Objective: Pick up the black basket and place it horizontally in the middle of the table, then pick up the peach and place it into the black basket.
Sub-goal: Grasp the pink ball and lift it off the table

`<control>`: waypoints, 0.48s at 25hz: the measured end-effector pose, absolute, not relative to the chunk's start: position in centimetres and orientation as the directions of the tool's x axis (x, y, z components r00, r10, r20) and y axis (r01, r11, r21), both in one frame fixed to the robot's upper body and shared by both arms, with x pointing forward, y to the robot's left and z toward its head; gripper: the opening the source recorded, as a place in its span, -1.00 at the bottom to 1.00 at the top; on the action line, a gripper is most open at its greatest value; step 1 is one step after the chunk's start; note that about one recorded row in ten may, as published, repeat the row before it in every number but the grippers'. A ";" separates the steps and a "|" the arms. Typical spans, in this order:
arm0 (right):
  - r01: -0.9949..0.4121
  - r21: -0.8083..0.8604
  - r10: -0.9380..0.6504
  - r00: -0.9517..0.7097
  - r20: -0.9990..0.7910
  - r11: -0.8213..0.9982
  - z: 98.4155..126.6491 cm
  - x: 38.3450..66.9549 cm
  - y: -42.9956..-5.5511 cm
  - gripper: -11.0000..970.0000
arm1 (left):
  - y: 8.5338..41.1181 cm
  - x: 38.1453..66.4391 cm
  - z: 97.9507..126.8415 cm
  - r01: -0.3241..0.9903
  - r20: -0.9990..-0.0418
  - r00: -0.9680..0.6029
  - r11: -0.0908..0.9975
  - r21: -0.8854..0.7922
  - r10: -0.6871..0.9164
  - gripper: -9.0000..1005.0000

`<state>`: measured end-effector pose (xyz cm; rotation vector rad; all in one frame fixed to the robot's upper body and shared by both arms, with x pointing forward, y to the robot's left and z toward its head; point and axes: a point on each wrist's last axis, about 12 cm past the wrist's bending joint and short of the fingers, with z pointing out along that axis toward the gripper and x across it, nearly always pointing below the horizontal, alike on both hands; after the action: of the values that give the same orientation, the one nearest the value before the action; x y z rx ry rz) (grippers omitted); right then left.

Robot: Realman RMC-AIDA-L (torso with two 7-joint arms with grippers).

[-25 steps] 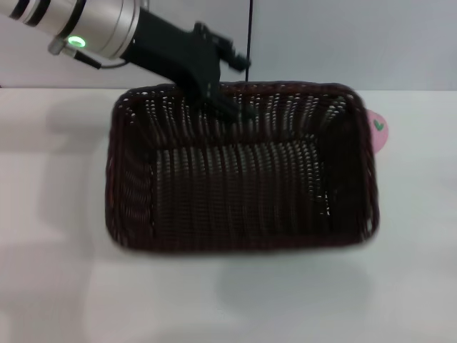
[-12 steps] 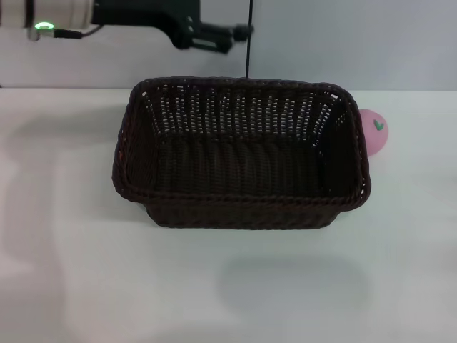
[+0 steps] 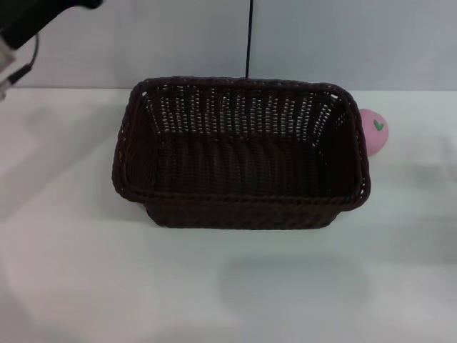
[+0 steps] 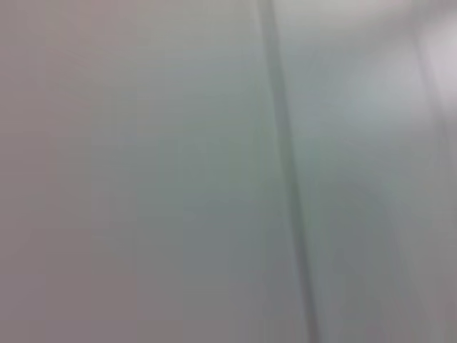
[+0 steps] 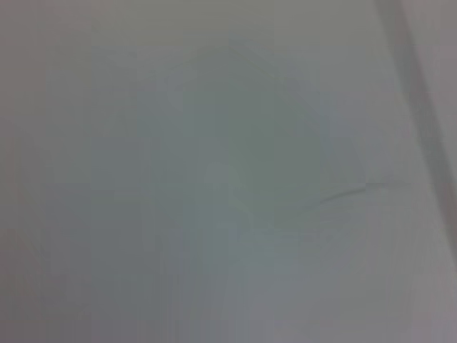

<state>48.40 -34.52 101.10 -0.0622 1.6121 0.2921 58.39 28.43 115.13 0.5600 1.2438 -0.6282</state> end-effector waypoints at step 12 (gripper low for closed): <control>-0.455 0.005 -0.058 -0.124 -0.991 0.891 100.9 50.1 -31.6 0.20 | 29.7 55.8 111.6 0.615 -0.939 0.250 0.788 -0.035 -0.237 0.71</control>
<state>50.06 -31.55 100.88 -0.3987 1.6743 0.3552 55.80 29.73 111.59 0.3746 1.1848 -0.5979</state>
